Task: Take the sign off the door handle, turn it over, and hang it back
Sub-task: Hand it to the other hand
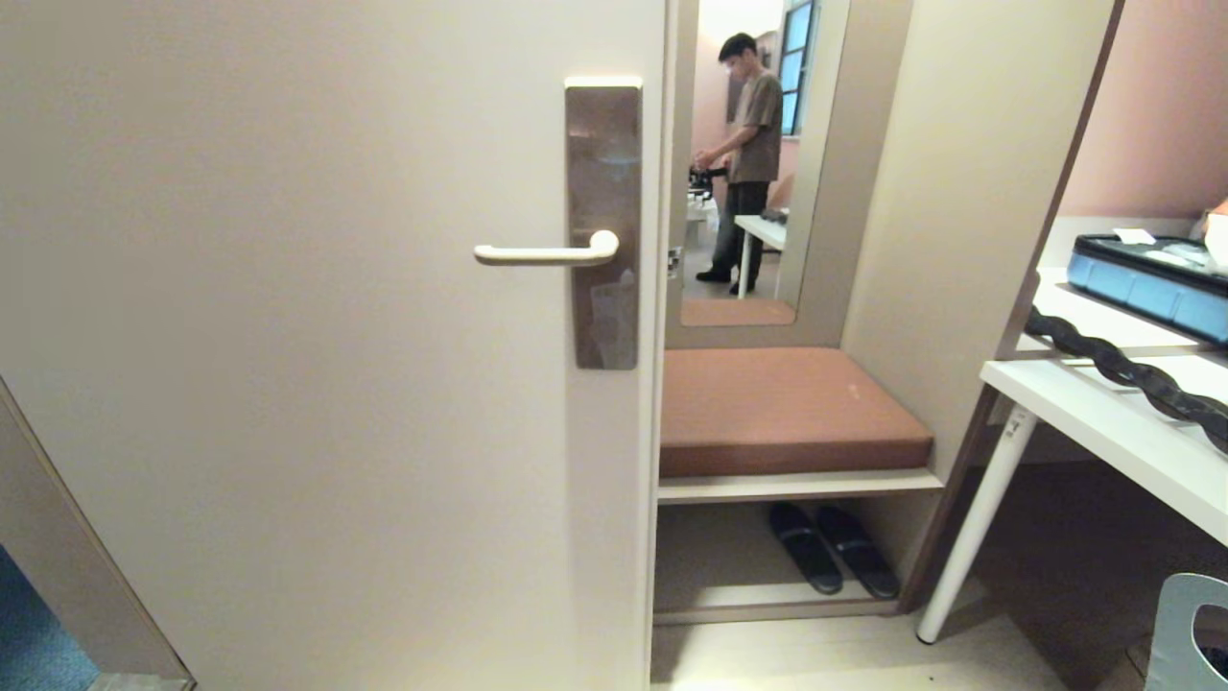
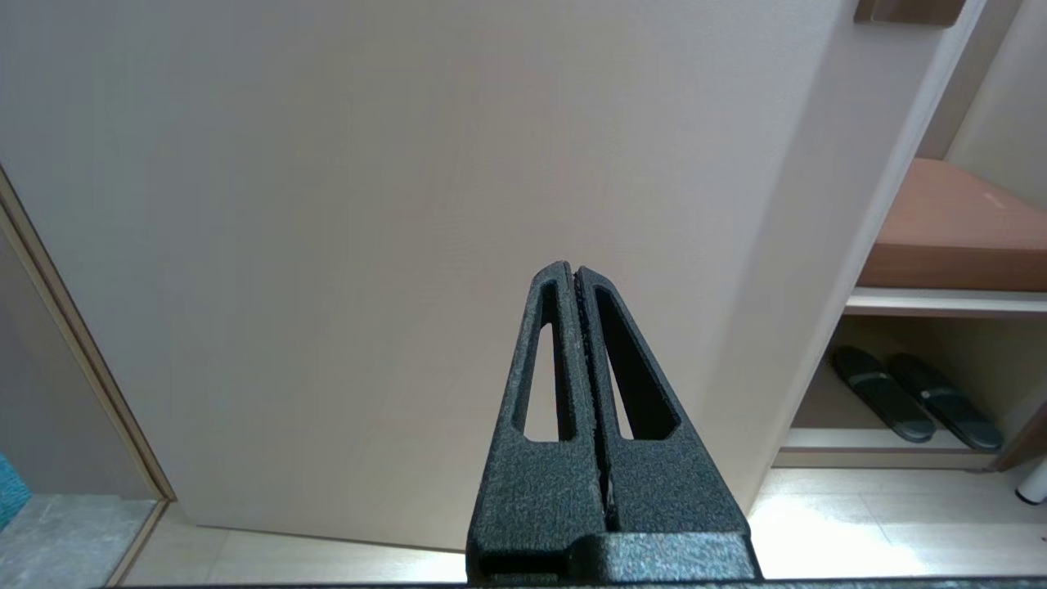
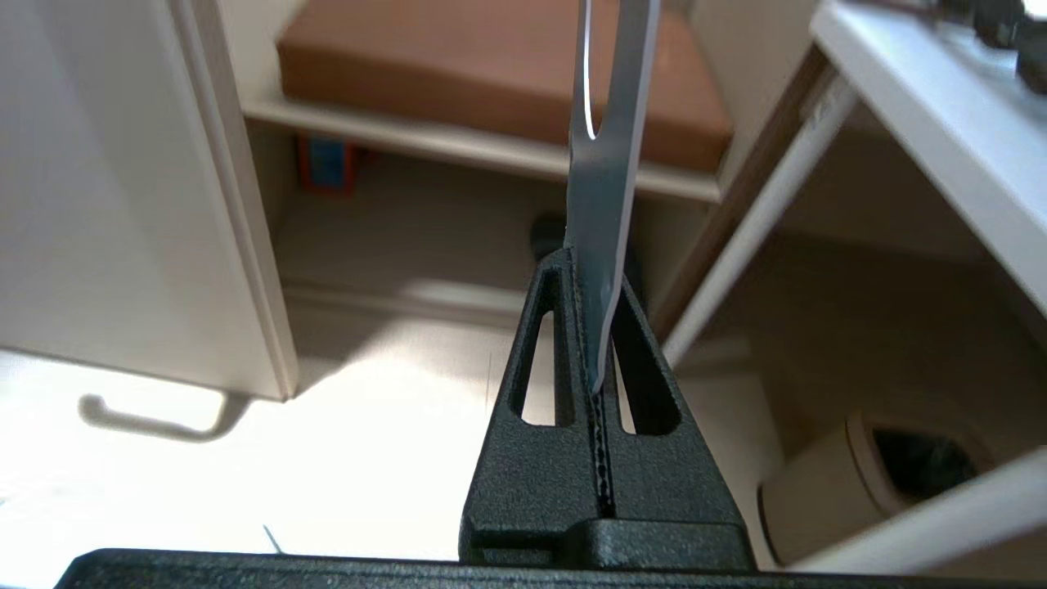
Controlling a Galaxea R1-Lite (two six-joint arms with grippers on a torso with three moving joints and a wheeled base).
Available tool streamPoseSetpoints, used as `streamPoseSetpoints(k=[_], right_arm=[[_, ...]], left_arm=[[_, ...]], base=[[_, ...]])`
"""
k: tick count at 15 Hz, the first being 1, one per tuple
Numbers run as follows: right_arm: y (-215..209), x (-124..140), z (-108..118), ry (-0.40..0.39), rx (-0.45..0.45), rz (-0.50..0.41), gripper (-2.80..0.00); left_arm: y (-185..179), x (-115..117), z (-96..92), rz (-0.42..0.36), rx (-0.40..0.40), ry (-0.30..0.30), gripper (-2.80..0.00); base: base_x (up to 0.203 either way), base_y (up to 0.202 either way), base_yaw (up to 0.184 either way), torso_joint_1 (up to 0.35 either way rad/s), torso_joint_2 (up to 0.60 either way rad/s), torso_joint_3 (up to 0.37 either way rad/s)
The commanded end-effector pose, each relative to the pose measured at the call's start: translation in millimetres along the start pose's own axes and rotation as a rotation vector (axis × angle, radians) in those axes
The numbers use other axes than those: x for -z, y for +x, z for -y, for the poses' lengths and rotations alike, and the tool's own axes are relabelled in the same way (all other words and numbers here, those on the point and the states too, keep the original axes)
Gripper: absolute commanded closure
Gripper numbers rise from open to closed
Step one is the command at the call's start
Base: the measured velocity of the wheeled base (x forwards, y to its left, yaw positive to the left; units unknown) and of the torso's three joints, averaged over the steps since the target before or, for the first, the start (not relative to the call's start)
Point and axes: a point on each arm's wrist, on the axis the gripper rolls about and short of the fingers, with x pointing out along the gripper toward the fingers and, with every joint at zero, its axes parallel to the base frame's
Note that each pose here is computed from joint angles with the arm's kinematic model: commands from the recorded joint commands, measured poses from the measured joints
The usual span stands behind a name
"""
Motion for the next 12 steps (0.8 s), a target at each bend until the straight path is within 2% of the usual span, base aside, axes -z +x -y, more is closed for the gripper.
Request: streamPoseSetpoints(k=[1, 8, 12], right_arm=[[-6.8, 1.9, -0.4, -0.010, -0.012, 0.089, 0.00], [-19.7, 7.4, -1.3, -0.014, 0.009, 0.258, 0.00], [-20.9, 8.1, -1.4, -0.013, 0.012, 0.275, 0.00]], left_arm=[[0.1, -0.1, 0.0, -0.001, -0.001, -0.001, 0.00], [0.1, -0.1, 0.0, -0.001, -0.001, -0.001, 0.00], [0.1, -0.1, 0.0, -0.001, -0.001, -0.001, 0.00]], base=[[0.000, 0.000, 0.000, 0.000, 0.00, 0.000], [0.000, 0.000, 0.000, 0.000, 0.00, 0.000], [0.000, 0.000, 0.000, 0.000, 0.00, 0.000]])
